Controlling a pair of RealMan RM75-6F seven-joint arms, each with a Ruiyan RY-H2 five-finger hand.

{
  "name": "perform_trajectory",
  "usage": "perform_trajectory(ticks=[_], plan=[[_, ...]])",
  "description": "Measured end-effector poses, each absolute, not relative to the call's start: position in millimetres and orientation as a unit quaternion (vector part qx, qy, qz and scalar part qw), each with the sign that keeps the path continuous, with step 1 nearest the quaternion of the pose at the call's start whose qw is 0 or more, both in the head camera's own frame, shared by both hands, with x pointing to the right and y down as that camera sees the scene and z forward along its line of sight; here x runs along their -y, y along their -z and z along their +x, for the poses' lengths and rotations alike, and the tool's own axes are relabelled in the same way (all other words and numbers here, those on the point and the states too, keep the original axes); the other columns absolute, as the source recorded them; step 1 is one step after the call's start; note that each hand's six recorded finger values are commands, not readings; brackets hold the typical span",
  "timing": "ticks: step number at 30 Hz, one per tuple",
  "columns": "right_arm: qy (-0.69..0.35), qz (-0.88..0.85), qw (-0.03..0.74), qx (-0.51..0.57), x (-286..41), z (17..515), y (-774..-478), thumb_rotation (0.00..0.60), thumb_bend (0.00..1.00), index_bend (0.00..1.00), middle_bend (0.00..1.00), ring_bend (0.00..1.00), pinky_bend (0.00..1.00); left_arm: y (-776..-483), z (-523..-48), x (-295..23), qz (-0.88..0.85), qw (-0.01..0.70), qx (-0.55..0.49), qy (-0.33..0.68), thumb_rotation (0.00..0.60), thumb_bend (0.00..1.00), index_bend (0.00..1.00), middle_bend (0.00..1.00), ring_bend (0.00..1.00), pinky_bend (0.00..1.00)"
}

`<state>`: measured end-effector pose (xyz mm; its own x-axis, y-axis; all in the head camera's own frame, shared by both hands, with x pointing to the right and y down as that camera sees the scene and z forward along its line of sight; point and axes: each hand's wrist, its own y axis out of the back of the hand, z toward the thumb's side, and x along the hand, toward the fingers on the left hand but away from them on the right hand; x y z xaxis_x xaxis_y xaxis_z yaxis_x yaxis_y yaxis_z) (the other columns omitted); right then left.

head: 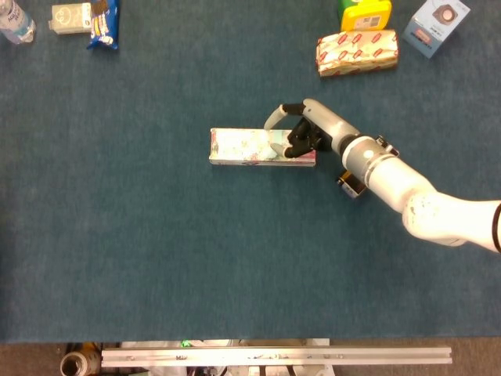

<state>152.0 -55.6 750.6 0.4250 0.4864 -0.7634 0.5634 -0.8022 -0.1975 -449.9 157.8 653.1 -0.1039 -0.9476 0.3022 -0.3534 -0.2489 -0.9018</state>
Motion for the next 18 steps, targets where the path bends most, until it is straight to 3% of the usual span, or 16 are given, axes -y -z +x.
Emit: perform_trajectory(ticks=[11,16,18], plan=[[0.407,0.849,0.027,-0.337,64.3,158.5,-727.8,0.547,0.2,0.38,0.99,1.0,1.0,-650.0,-452.7,-155.4,-0.601,0.295,-0.537,0.513,0.6,0.36,0.06,0.16,0.18,0.07],[0.388,0.842,-0.009,-0.375,71.4,171.9,-711.6,0.548,0.21,0.38,0.92,0.99,1.0,-645.9,-455.1,-146.6,-0.602,0.305,-0.53,0.514,0.6,0.36,0.06,0.16,0.19,0.08],[0.378,0.835,-0.038,-0.397,75.2,181.5,-702.1,0.553,0.27,0.38,0.87,0.94,1.0,-643.9,-454.9,-141.0,-0.602,0.311,-0.528,0.512,0.6,0.36,0.06,0.17,0.2,0.09]])
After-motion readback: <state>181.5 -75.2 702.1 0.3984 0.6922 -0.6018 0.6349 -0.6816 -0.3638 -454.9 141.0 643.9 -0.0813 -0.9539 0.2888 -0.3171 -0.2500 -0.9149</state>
